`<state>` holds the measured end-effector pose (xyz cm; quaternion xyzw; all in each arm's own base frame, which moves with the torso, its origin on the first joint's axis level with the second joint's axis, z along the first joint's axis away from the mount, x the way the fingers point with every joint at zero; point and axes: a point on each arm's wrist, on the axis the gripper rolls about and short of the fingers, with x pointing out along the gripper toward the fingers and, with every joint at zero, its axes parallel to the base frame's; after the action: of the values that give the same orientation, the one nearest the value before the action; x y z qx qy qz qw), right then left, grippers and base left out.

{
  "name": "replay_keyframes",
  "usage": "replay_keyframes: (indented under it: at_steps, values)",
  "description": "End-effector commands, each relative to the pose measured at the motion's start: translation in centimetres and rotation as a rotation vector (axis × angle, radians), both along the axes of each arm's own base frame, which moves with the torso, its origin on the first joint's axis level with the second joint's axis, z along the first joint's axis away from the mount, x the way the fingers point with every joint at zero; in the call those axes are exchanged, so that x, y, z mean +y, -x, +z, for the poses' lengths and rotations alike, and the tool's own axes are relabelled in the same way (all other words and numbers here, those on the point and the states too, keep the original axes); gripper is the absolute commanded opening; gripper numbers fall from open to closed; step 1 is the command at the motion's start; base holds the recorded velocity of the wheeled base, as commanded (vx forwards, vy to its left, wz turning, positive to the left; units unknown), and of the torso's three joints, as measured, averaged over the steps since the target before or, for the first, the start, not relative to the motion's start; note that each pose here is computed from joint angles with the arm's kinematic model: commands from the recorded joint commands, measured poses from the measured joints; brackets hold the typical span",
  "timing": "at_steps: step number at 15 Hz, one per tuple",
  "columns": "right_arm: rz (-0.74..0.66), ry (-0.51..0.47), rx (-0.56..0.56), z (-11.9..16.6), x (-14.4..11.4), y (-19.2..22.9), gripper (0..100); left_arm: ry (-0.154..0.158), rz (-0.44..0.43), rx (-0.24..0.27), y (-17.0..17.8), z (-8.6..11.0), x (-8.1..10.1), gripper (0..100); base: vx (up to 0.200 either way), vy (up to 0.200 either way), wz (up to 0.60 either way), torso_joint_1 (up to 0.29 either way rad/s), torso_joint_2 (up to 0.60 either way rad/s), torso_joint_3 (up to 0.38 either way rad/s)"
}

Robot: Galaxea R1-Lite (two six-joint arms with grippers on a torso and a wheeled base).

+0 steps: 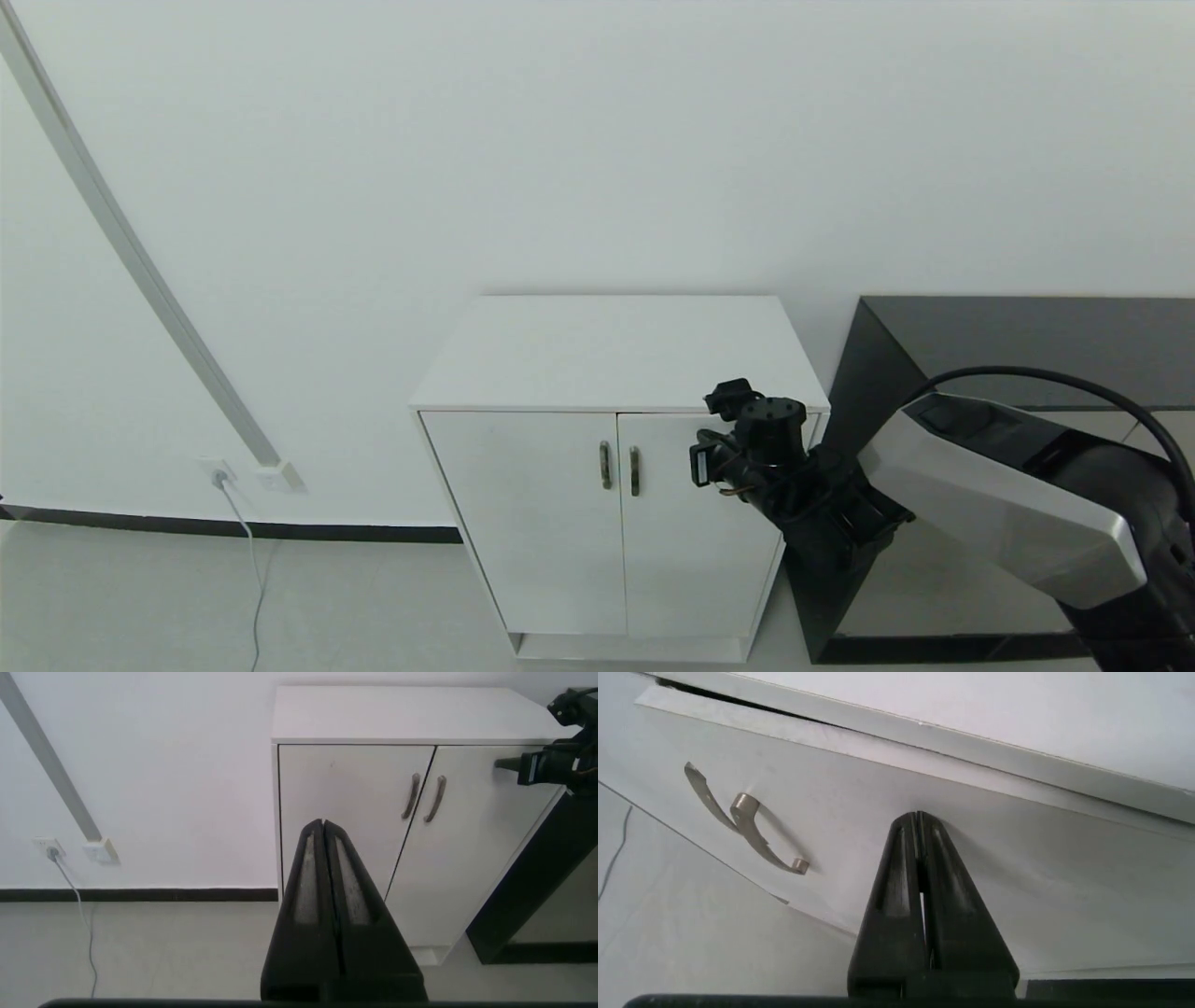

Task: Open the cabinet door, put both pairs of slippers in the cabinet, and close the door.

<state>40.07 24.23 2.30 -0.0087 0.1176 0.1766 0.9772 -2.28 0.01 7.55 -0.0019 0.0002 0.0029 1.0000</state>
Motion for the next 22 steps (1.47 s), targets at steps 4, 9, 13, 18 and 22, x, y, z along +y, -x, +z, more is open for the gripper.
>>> replay_keyframes:
  at_steps: [4,9,13,18,22]
  values:
    - [-0.009,-0.003,-0.004,-0.02,-0.35,-0.43,0,0.001,0.0,0.0,0.0,0.0,0.0,0,0.0,0.0,0.0,0.0,0.0,0.0]
    - [-0.005,-0.004,-0.006,-0.06,-0.28,-0.54,0,0.001,0.0,0.001,-0.01,0.0,0.0,0,0.0,0.0,0.0,0.0,0.0,0.0]
    - [-0.006,-0.001,-0.007,-0.13,-0.31,-0.62,0,0.001,0.0,0.001,-0.01,0.0,0.0,0,0.0,0.0,0.0,0.0,0.0,0.0]
    - [-0.006,-0.005,-0.014,-0.01,-0.24,-0.73,0,0.001,0.0,0.0,0.0,0.0,0.0,0,0.0,0.0,0.0,0.0,0.0,0.0]
    - [-0.001,-0.003,-0.01,0.85,-0.57,0.22,0,0.002,0.0,0.001,-0.01,0.0,0.0,0,0.0,0.0,0.0,0.0,0.0,0.0]
